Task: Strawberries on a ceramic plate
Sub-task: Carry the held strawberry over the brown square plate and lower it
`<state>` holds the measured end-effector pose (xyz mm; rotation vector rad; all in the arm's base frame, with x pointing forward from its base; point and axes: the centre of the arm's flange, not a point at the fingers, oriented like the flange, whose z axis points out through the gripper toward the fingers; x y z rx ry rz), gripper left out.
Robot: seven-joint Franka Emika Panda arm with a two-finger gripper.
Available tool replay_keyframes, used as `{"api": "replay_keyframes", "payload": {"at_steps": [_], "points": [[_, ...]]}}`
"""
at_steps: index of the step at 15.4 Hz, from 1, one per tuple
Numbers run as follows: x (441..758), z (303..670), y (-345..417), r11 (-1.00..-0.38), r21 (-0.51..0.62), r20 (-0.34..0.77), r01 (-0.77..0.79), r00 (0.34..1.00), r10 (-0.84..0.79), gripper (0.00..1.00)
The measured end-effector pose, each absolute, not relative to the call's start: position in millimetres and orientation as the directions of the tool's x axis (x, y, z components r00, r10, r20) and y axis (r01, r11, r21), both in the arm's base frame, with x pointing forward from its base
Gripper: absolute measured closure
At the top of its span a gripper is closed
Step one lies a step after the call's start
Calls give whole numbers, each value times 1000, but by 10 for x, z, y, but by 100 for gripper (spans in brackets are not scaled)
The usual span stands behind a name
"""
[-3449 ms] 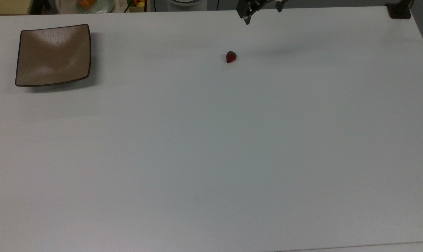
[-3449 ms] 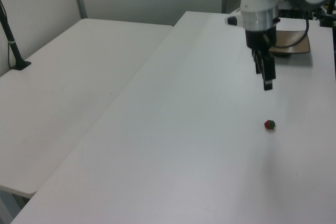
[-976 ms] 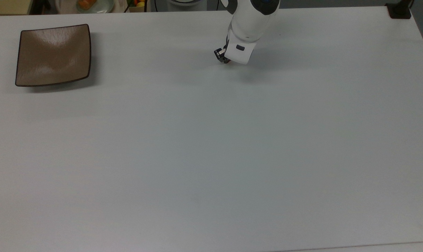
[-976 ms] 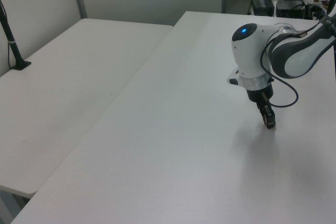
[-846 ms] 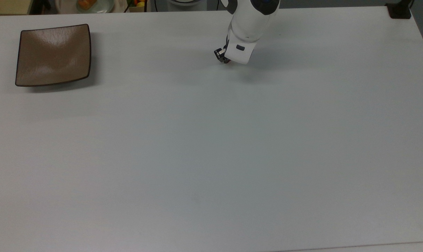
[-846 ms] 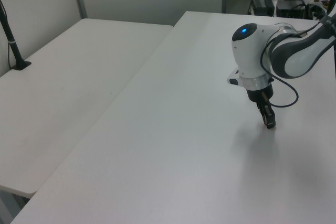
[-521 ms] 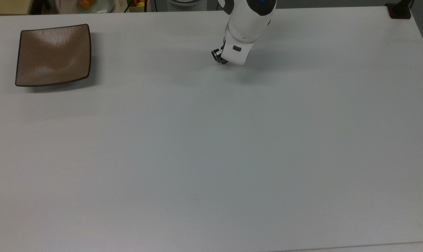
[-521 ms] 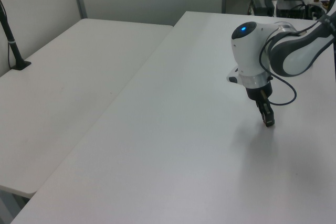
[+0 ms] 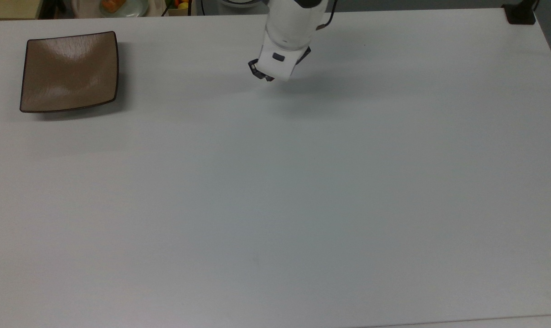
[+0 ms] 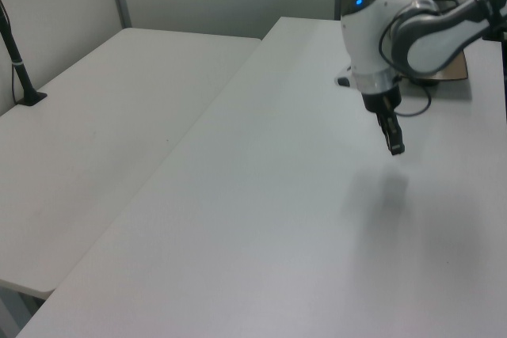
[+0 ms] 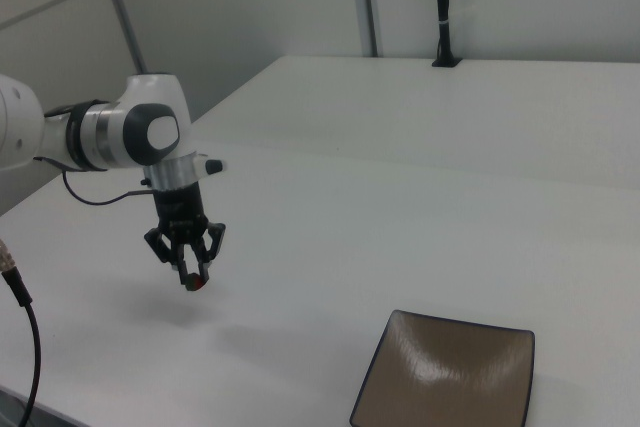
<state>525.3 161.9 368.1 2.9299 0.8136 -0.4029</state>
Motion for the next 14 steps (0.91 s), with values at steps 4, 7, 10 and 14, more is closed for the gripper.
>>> {"api": "replay_keyframes", "payload": {"at_steps": [4,7,10,14], "points": [[5340,3944,1222,-853,-26,-241,521,825,511,66],[5395,4214,715,-852,-69,-235,519,822,519,66],[5465,4459,96,-855,-88,-206,511,831,517,66],[5441,4519,-678,-872,-102,-186,479,852,490,66]]}}
